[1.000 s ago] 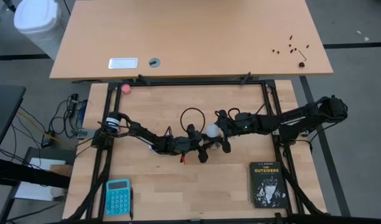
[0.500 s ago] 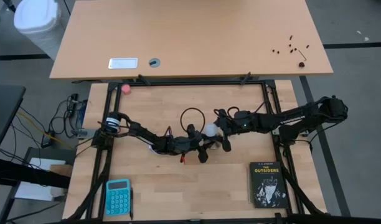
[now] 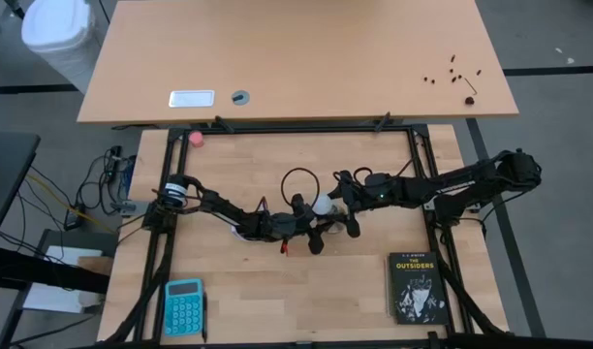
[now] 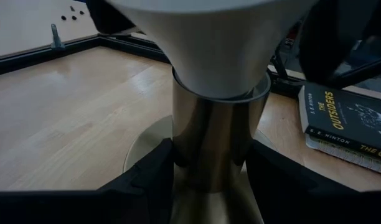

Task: Screw lightbulb
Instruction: Insert the white lightbulb into the silver lamp

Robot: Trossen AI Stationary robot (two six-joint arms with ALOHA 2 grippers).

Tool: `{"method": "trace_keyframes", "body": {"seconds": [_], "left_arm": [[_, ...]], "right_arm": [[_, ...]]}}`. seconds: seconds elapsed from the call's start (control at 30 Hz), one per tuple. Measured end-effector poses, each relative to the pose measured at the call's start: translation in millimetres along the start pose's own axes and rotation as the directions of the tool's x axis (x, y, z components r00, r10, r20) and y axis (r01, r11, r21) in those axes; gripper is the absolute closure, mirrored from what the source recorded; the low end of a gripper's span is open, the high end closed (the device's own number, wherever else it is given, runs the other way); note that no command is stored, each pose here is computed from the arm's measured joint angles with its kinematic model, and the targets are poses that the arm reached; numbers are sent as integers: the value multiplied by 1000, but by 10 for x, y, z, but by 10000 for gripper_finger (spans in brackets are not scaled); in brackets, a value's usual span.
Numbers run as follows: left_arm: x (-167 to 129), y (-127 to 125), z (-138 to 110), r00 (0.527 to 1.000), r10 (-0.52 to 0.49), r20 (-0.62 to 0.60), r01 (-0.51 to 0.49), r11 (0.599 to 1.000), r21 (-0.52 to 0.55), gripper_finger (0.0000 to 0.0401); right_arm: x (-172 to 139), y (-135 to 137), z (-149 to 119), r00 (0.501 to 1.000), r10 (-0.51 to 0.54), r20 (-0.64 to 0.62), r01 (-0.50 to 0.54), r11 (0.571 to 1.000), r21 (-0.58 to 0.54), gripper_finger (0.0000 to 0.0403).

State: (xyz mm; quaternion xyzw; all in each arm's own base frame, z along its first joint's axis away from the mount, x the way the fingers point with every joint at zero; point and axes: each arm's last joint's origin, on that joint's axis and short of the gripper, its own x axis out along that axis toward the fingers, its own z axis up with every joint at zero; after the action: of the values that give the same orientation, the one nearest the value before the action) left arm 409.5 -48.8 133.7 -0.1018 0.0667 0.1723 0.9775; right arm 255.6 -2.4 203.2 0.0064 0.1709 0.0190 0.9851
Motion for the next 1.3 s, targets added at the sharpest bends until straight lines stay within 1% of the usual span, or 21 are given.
{"method": "trace_keyframes", "body": {"seconds": [0.23,0.37,0.47,0.6,0.8,1.0,1.13,1.2,1.3], "left_arm": [[1,1,0,1000,0,0,0,1000,0,213],[1,-1,0,1000,-8,-2,8,1000,0,213],[0,-3,-1,1000,-11,-3,11,1000,5,213],[0,-2,0,1000,-10,-2,10,1000,15,213],[0,-2,0,1000,-10,-3,11,1000,26,213],[0,-3,0,1000,-11,-2,11,1000,26,213],[0,-2,0,1000,-10,-2,10,1000,26,213],[0,-2,0,1000,-10,-2,10,1000,26,213],[0,-2,0,1000,-10,-2,10,1000,26,213]], "right_arm": [[0,1,0,1000,2,0,-2,1000,-4,106],[-2,-13,1,999,39,1,-39,999,28,91],[-4,-57,2,1000,29,1,-29,999,40,85],[5,-128,115,999,39,-13,-38,996,81,85],[15,-112,298,995,51,-88,-45,996,75,87],[17,-95,300,990,87,-110,-75,991,109,87],[103,-90,249,988,91,-123,-79,992,101,89],[136,-87,221,985,110,-132,-96,989,114,90],[180,-56,212,986,112,-122,-103,991,81,89]]}}
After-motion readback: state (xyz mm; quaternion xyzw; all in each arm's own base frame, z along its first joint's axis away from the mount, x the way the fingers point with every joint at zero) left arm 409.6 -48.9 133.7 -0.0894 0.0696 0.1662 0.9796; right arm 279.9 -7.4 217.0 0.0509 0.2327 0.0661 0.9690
